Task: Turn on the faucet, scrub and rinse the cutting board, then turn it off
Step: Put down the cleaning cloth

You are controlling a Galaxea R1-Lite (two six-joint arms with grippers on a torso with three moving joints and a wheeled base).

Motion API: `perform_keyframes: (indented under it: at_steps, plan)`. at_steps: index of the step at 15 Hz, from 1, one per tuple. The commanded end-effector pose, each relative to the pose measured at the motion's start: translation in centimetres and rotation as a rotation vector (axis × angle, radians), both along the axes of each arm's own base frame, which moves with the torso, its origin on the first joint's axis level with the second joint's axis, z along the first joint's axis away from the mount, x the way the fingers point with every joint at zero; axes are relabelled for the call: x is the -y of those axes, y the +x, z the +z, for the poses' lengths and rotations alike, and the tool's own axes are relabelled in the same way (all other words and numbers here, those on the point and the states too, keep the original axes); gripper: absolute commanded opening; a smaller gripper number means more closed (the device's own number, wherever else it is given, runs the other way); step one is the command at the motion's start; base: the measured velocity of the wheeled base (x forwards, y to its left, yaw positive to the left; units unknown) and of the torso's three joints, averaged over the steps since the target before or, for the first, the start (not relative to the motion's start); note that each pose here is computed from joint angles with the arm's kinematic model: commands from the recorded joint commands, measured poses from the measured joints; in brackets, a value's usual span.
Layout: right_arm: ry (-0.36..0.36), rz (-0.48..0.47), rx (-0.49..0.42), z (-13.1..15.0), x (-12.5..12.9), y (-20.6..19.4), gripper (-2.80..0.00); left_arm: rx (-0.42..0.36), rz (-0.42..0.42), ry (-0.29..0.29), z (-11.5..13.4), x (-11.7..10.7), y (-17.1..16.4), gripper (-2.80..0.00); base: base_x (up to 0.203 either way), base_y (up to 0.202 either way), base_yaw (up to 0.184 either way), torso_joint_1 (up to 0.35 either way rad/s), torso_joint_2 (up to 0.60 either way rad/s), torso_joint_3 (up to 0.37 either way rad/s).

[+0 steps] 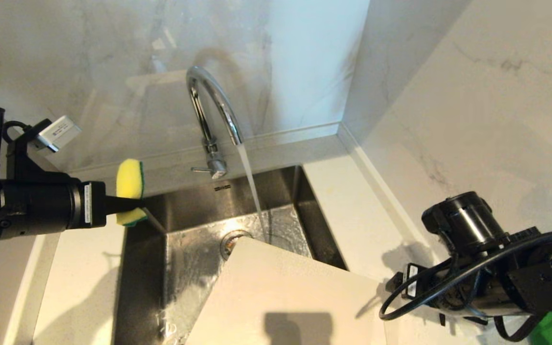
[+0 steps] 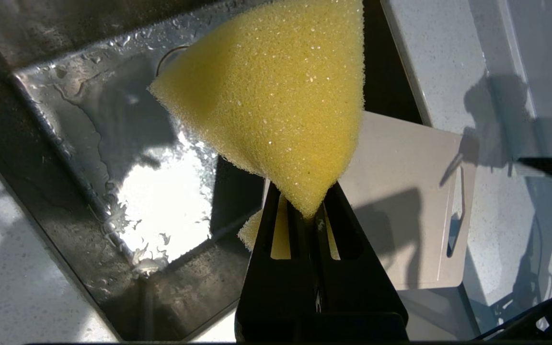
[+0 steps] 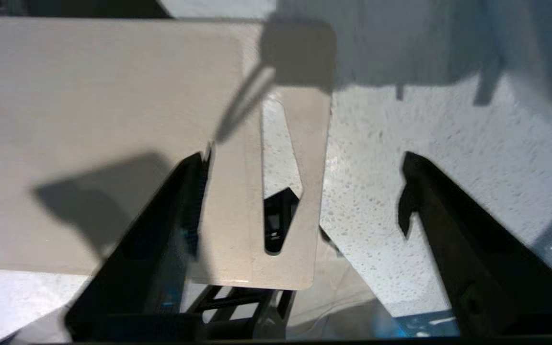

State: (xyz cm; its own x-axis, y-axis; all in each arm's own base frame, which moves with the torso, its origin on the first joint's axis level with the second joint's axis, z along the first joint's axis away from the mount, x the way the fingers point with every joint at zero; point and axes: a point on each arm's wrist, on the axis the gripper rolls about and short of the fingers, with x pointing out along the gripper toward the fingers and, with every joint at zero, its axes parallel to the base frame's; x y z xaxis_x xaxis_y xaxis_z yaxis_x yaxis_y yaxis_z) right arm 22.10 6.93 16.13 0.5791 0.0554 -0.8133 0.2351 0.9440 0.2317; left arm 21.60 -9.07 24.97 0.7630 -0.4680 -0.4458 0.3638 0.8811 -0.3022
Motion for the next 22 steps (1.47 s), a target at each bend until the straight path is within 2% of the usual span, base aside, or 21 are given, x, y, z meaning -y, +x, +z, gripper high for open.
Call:
perform_keyframes:
  at_steps: [1,4,7,8,9,11,13,14,17,18,19,20,21,22]
  plan:
    - [0.020,0.024,0.111,4.1,0.2,-0.9,-2.80,0.003,0.000,-0.004,0.1,0.0,-0.1,-2.80,0.000,0.000,0.000,0.000,0.00,0.000]
    - [0.021,0.055,0.161,8.8,0.6,-2.7,-2.80,0.005,-0.002,-0.005,0.2,0.0,0.0,-2.80,0.000,0.000,0.000,0.000,0.00,0.000]
    - [0.015,0.085,0.170,13.7,1.5,-6.4,-2.80,0.006,-0.007,-0.008,0.2,0.0,-0.1,-2.80,0.000,0.000,0.000,0.000,0.00,0.000]
    - [-0.010,0.095,0.169,14.9,2.0,-7.8,-2.80,0.006,-0.006,-0.008,0.2,0.0,-0.1,-2.80,0.000,0.000,0.000,0.000,0.00,0.000]
    - [-0.096,0.092,0.155,15.6,2.6,-9.2,-2.80,0.008,-0.007,-0.009,0.3,0.0,-0.2,-2.80,0.000,0.000,0.000,0.000,0.00,0.000]
    - [-0.252,0.047,0.214,16.4,3.5,-10.5,-2.80,0.019,-0.007,-0.012,0.5,-0.1,-0.5,-2.80,0.000,0.000,0.000,0.000,0.00,0.000]
    - [-0.274,0.014,0.255,17.0,3.9,-11.3,-2.80,0.022,-0.007,-0.014,0.6,-0.1,-0.5,-2.80,0.000,0.000,0.000,0.000,0.00,0.000]
    - [-0.287,-0.046,0.277,17.2,4.2,-11.8,-2.80,0.023,-0.007,-0.015,0.6,-0.1,-0.4,-2.80,0.000,0.000,0.000,0.000,0.00,0.000]
    - [-0.229,-0.253,0.328,17.6,5.0,-12.7,-2.80,0.024,-0.005,-0.018,0.7,-0.2,-0.6,-2.80,0.000,0.000,0.000,0.000,0.00,0.000]
    - [-0.220,-0.324,0.331,17.7,5.6,-12.8,-2.80,0.019,-0.005,-0.018,0.6,-0.2,-0.7,-2.80,0.000,0.000,0.000,0.000,0.00,0.000]
    - [-0.182,-0.386,0.324,17.5,6.2,-13.2,-2.80,0.021,-0.007,-0.019,0.7,-0.3,-0.8,-2.80,0.000,0.000,0.000,0.000,0.00,0.000]
    - [-0.093,-0.369,0.313,17.3,6.4,-13.9,-2.80,0.025,-0.008,-0.021,0.8,-0.3,-0.8,-2.80,0.000,0.000,0.000,0.000,0.00,0.000]
    - [0.022,-0.286,0.290,16.8,6.2,-14.8,-2.80,0.023,-0.008,-0.019,0.8,-0.3,-0.8,-2.80,0.000,0.000,0.000,0.000,0.00,0.000]
    - [0.101,-0.234,0.268,16.3,6.1,-15.3,-2.80,0.024,-0.007,-0.017,0.8,-0.3,-0.9,-2.80,0.000,0.000,0.000,0.000,0.00,0.000]
